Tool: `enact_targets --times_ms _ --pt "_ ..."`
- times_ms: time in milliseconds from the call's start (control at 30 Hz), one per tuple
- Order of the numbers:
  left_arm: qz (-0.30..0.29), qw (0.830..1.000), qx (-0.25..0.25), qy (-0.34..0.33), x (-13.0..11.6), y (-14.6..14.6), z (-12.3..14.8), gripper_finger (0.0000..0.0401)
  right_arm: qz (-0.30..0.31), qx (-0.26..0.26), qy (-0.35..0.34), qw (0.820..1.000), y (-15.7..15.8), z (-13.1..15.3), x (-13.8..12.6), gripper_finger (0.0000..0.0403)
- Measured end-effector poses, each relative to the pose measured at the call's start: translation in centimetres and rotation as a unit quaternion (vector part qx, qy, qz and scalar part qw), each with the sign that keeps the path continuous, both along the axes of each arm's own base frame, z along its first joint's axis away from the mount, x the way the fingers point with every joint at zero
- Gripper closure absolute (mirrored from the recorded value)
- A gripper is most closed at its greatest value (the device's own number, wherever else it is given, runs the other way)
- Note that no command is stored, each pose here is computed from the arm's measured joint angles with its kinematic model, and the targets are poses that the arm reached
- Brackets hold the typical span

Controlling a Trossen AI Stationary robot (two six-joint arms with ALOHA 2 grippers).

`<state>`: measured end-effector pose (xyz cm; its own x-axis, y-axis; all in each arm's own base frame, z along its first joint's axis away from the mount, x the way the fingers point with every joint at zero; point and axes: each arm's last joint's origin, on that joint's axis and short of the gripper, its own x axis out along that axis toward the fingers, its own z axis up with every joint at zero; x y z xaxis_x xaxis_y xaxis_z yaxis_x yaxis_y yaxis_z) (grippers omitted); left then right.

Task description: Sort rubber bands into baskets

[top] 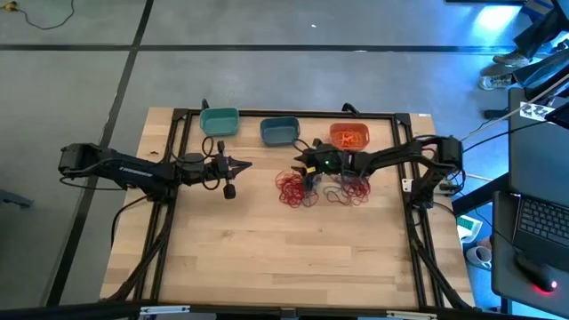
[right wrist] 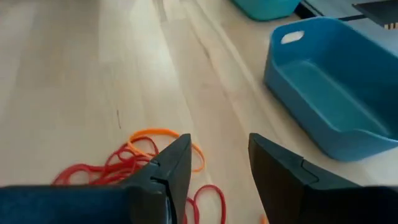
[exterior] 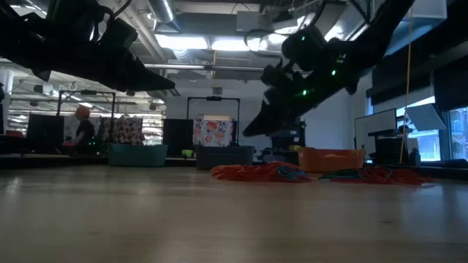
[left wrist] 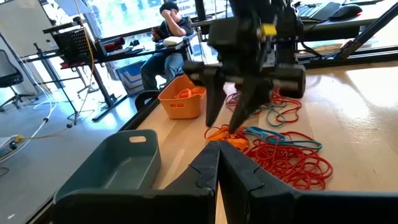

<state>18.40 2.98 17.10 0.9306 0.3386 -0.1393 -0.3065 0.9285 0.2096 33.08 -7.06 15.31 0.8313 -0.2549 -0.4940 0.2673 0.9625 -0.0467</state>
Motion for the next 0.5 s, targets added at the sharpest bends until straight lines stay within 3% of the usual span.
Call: enact_targets --times_ms 500 --pt "0.0 1.0 0.0 -0.001 0.0 0.0 0.0 0.0396 0.071 0.019 0.032 0.997 -0.2 -4.4 2.9 0.0243"
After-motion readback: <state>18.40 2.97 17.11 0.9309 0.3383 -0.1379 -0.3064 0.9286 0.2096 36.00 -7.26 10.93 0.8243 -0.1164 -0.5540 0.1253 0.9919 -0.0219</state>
